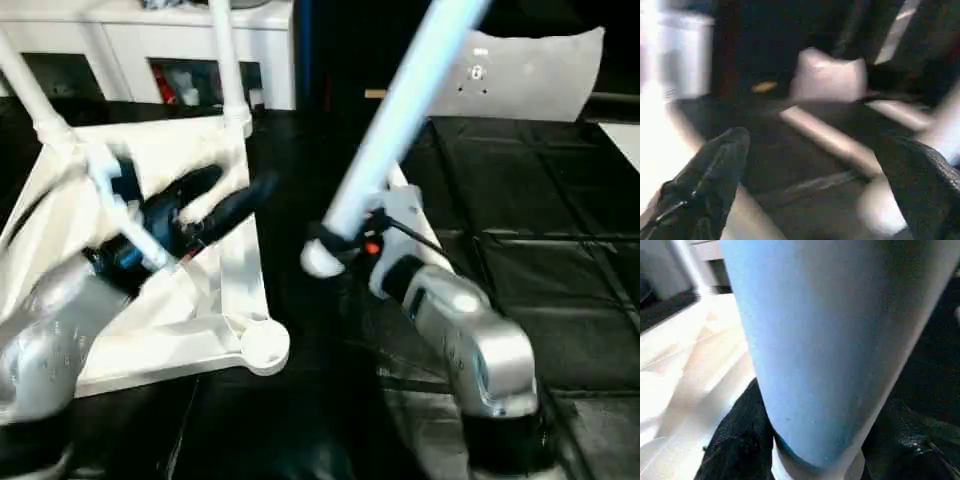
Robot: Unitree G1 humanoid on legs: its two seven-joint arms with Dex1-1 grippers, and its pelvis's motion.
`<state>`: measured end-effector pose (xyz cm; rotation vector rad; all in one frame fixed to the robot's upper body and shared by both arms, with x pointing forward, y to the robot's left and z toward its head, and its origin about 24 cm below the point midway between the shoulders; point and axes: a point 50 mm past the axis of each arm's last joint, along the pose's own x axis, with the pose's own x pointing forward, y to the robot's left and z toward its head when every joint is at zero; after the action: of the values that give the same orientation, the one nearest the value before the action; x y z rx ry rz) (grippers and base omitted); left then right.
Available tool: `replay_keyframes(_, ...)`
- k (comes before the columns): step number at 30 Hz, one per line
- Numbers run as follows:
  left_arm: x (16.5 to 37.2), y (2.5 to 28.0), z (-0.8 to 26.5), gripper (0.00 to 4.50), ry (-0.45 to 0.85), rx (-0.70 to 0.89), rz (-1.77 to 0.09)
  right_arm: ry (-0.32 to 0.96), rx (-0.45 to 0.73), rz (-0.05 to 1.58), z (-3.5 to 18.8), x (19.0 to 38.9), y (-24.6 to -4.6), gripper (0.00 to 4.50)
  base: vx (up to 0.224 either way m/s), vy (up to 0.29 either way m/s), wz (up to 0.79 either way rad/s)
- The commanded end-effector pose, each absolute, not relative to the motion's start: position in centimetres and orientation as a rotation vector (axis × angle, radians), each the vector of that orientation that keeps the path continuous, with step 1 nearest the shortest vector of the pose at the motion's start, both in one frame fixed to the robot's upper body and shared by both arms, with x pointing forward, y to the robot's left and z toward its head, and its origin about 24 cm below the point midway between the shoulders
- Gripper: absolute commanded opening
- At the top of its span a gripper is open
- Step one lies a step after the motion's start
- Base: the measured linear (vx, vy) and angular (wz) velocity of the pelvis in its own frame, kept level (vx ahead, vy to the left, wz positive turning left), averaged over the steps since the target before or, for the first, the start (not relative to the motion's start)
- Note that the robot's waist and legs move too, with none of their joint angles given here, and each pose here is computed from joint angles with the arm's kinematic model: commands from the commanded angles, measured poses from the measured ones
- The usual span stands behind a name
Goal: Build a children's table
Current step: Pick table leg
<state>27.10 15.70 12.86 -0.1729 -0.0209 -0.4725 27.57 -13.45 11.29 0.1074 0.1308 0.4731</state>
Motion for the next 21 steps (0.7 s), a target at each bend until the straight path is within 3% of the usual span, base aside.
replay_keyframes(1,26.9,16.4,12.6,4.5,-0.025,-0.134,-0.364,0.052,0.109,0.408,12.1,27.1,-13.6,1.94,0.0,0.0,0.0)
replay_keyframes(5,27.0,15.9,12.3,4.5,-0.026,-0.168,-0.319,0.061,0.078,0.233,11.5,27.0,-14.6,1.94,0.0,0.0,0.0)
replay_keyframes(10,26.8,15.7,12.1,4.5,-0.014,-0.112,-0.251,0.096,0.122,0.236,10.4,26.3,-14.8,1.94,-0.109,0.026,0.04)
replay_keyframes(16,26.0,15.9,11.7,4.5,-0.015,-0.033,-0.236,0.132,0.199,0.27,9.7,25.3,-14.0,1.94,-0.227,0.057,-0.07)
replay_keyframes(21,26.2,15.8,11.5,4.5,-0.008,-0.063,-0.223,0.13,0.2,0.284,9.7,25.2,-13.5,1.94,-0.026,-0.116,0.31)
